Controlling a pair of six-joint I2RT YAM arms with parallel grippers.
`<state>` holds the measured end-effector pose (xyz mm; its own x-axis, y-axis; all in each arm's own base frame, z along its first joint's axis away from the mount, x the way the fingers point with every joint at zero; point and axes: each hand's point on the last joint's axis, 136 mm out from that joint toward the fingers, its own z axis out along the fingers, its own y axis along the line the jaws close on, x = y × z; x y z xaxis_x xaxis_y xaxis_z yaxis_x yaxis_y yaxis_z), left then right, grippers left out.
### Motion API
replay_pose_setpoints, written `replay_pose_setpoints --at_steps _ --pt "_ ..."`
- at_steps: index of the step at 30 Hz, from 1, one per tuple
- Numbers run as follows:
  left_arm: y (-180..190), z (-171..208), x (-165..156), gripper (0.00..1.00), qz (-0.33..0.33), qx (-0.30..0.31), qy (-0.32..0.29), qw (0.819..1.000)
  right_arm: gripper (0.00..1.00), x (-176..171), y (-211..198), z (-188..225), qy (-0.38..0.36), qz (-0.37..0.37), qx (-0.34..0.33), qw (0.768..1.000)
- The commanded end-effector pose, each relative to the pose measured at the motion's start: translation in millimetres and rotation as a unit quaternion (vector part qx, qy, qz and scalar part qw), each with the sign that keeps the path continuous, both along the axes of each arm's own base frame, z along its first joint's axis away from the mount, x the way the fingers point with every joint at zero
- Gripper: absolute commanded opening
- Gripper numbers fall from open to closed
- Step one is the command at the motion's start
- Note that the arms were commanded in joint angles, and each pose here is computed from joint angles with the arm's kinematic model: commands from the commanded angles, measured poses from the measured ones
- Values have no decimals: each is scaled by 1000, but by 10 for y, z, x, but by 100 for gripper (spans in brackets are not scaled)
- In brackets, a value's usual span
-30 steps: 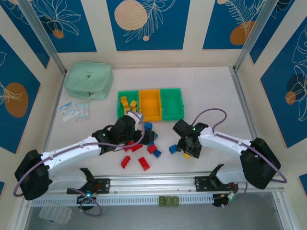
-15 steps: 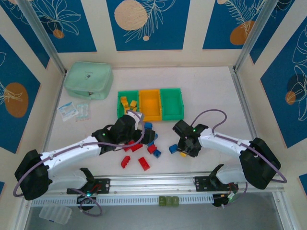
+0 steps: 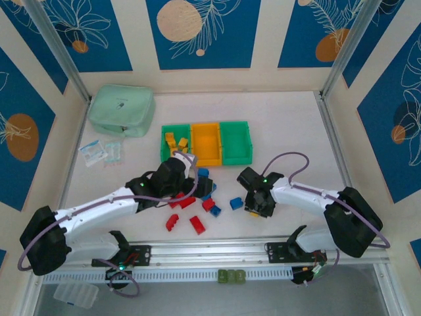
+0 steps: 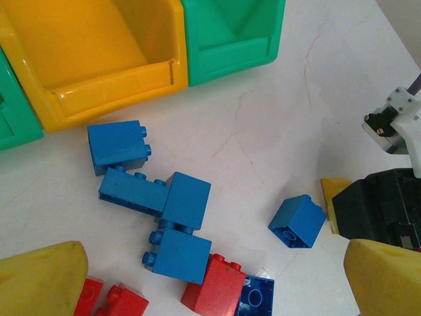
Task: Sort the legos into containers by color
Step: Pick up the lego from the bottom-center of the table, then place the lego in the container.
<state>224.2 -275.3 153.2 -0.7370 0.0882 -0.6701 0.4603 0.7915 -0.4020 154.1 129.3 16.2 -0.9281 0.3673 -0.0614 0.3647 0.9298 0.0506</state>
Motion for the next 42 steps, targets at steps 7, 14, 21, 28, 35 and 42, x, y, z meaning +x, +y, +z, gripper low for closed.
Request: replay_pose_setpoints --at_steps 7,14,21,28,35,42 --pt "353 158 40 99 64 40 -26 997 35 400 214 669 -100 80 17 992" --pt "810 196 5 99 135 81 -30 987 36 950 979 1162 -183 196 70 961" --pt "1128 210 -92 99 184 94 -22 978 37 1544 1964 1424 -239 298 107 918" --pt "1307 199 -156 99 212 92 -19 973 37 2136 2616 1351 -258 342 110 897" --pt "1339 246 -161 99 219 82 -24 972 59 2634 2829 1222 -253 341 94 900" --pt "1256 308 -123 99 209 69 -30 975 71 2474 2724 1610 -280 351 103 888"
